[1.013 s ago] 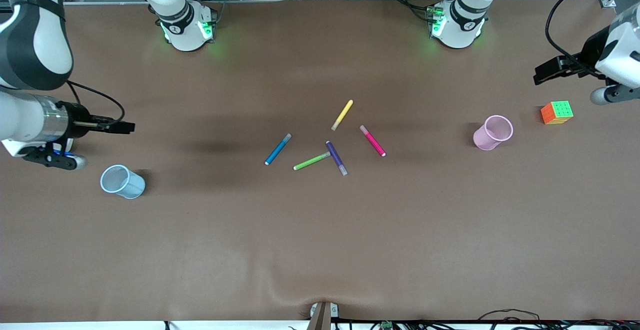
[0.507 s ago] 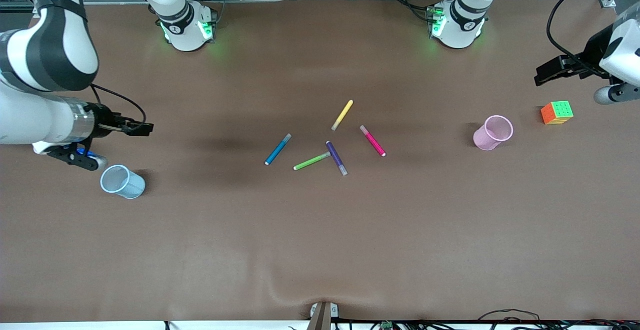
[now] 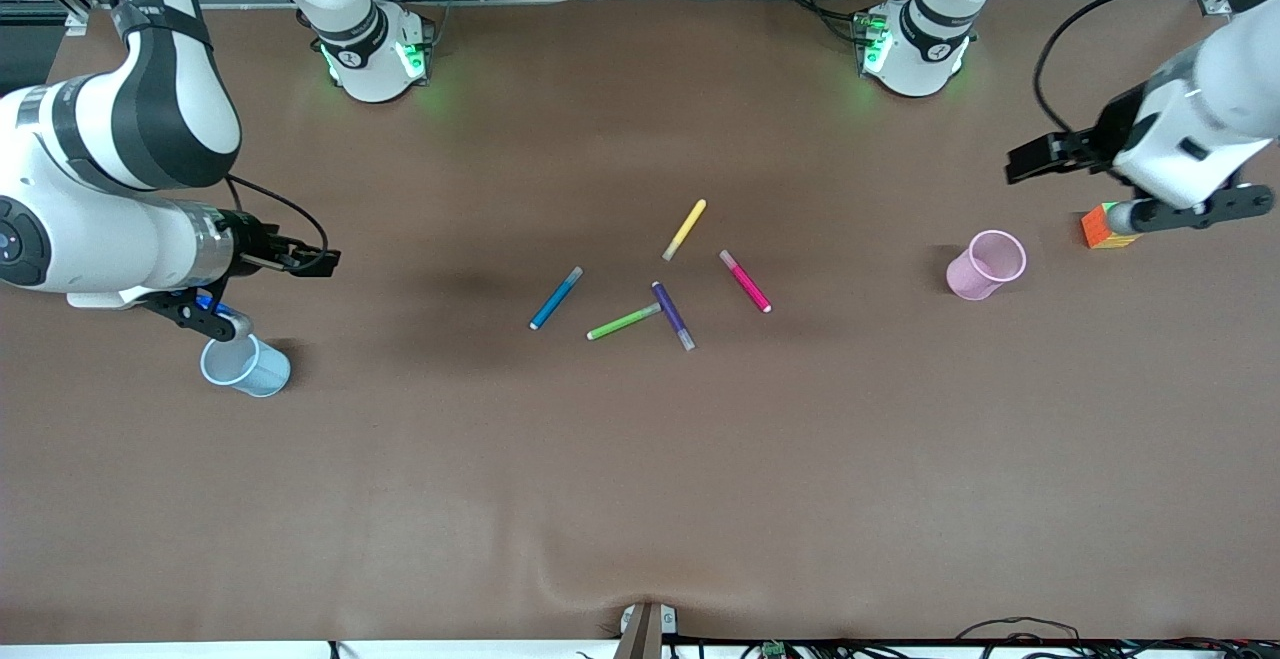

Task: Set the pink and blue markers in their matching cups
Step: 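Move the right gripper toward the blue marker while the left gripper approaches the pink marker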

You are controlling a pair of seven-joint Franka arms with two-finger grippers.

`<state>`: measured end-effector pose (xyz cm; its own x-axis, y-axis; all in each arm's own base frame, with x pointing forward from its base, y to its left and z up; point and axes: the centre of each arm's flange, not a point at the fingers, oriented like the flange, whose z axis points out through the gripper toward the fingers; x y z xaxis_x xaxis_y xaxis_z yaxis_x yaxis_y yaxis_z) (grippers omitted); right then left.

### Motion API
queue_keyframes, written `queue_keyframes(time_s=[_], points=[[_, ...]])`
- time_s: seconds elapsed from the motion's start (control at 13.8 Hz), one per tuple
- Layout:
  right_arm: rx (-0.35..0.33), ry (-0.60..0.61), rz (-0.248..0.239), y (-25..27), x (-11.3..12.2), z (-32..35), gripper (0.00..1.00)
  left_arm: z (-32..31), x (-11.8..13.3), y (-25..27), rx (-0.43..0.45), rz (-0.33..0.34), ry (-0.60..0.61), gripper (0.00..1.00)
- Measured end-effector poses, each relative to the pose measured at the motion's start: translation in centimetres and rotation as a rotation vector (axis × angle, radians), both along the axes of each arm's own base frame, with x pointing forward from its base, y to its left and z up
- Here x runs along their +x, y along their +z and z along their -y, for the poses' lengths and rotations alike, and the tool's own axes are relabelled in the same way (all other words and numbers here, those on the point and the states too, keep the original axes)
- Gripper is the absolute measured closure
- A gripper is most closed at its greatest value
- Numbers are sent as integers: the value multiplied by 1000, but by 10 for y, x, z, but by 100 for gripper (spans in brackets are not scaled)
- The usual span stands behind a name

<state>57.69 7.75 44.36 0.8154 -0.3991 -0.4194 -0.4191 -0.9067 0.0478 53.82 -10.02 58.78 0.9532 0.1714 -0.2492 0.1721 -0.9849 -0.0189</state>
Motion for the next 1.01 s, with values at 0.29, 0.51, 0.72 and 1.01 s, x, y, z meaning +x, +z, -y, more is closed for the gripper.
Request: queue_keyframes(time_s=[0.29,0.51,0.72,1.01], points=[[-43,-54,-3,-9,-6,-36,0,43,0,-26,23,-65,15,0],[-80,-95,-1,-22,-14,-66,0,66,-5,-37,30,-102,-16,0],[-102,-121,8,-27,-19,-87,0,70,3,-62,8,-157,-18,0],[-127,-162,41,-40,-28,-123,0,76,23,-123,-99,-299,44,0]])
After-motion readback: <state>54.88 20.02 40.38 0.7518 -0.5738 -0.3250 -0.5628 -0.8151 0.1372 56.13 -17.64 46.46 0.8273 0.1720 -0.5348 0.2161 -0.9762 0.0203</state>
